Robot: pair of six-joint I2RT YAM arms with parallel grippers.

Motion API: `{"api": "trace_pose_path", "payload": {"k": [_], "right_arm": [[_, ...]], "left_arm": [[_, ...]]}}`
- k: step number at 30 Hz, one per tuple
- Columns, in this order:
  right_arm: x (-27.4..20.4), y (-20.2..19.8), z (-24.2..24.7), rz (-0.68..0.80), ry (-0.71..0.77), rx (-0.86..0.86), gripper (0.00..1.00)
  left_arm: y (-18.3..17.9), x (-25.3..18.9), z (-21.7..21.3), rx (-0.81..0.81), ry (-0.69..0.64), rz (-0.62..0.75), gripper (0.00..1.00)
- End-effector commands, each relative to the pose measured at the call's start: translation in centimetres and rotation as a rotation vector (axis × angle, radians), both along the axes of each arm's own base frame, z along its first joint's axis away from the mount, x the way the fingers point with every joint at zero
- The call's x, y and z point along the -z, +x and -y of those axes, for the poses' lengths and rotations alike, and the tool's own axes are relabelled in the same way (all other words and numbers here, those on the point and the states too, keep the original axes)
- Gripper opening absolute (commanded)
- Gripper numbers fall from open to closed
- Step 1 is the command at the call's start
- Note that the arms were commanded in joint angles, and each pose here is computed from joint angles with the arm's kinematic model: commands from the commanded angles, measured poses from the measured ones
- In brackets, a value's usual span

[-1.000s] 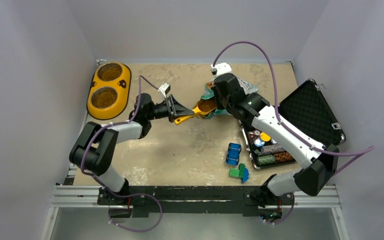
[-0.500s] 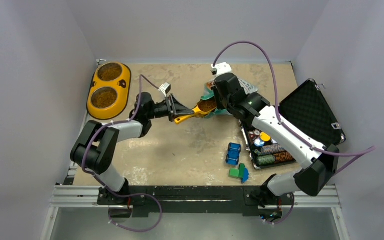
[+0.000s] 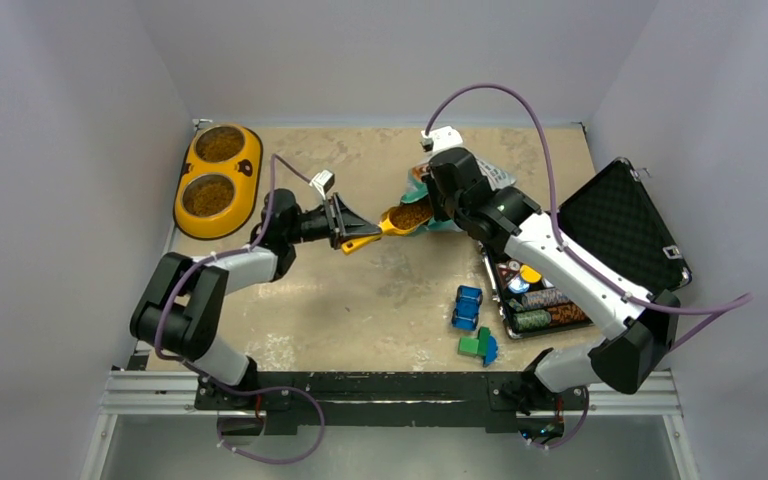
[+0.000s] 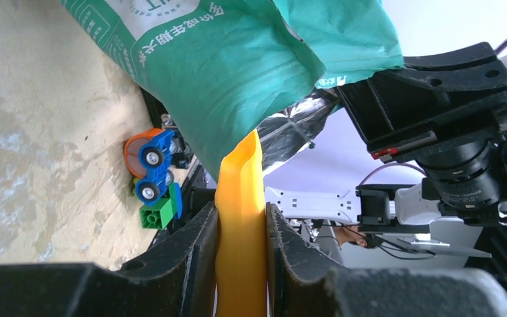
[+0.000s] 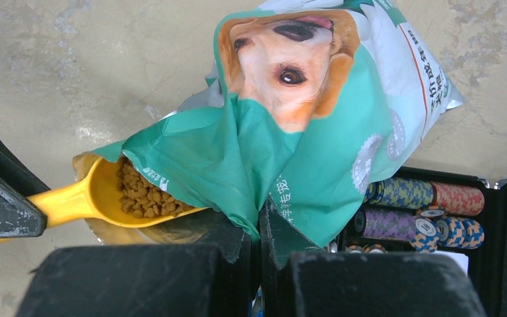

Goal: Serve the pet food

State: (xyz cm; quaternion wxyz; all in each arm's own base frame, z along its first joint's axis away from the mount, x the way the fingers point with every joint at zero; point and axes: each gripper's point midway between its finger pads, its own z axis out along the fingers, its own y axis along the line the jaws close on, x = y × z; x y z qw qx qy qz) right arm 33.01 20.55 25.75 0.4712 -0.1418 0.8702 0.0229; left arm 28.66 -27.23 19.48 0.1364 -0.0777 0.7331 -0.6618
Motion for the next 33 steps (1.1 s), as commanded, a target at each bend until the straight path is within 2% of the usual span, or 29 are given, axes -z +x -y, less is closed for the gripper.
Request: {"api": "trace_pose_path", "payload": {"k": [1, 2, 3, 5, 7, 9, 19, 27, 33], "right_arm": [[-7.8, 0.2, -0.3, 0.19, 0.166, 0.005, 0.0], [-8.1, 0.2, -0.3, 0.194, 0.169, 0.005, 0.0], [-8.2, 0.3, -0.2, 0.197, 0.169, 0.008, 0.0], [-8.4, 0.2, -0.3, 0.199, 0.173, 0.007, 0.0], [-8.3, 0.3, -0.5, 0.192, 0.181, 0.005, 0.0], [-8.2, 0.2, -0.7, 0.186, 0.185, -0.001, 0.0], [-8.1, -0.3, 0.0, 0.204, 0.175, -0.003, 0.0], [-7.9, -0.7, 0.5, 0.214, 0.168, -0.008, 0.0], [-8.3, -0.4, 0.4, 0.22, 0.168, -0.002, 0.0]], "left_arm": [[2.6, -4.2, -1.0, -0.114, -0.137, 0.122, 0.0], [1.8, -4.1, -1.8, -0.13, -0.128, 0.104, 0.0], [1.3, -3.2, -2.4, -0.153, -0.061, 0.084, 0.0], [0.8, -2.5, -2.9, -0.162, 0.061, 0.136, 0.0], [1.1, -4.2, -2.4, -0.132, -0.025, 0.184, 0.0], [1.6, -5.0, -2.4, -0.141, -0.114, 0.151, 0.0], [0.2, -5.5, -3.2, -0.179, -0.157, 0.115, 0.0], [0.4, -6.8, -3.8, -0.218, -0.292, 0.037, 0.0], [-0.3, -5.9, -4.0, -0.226, -0.272, 0.01, 0.0]]}}
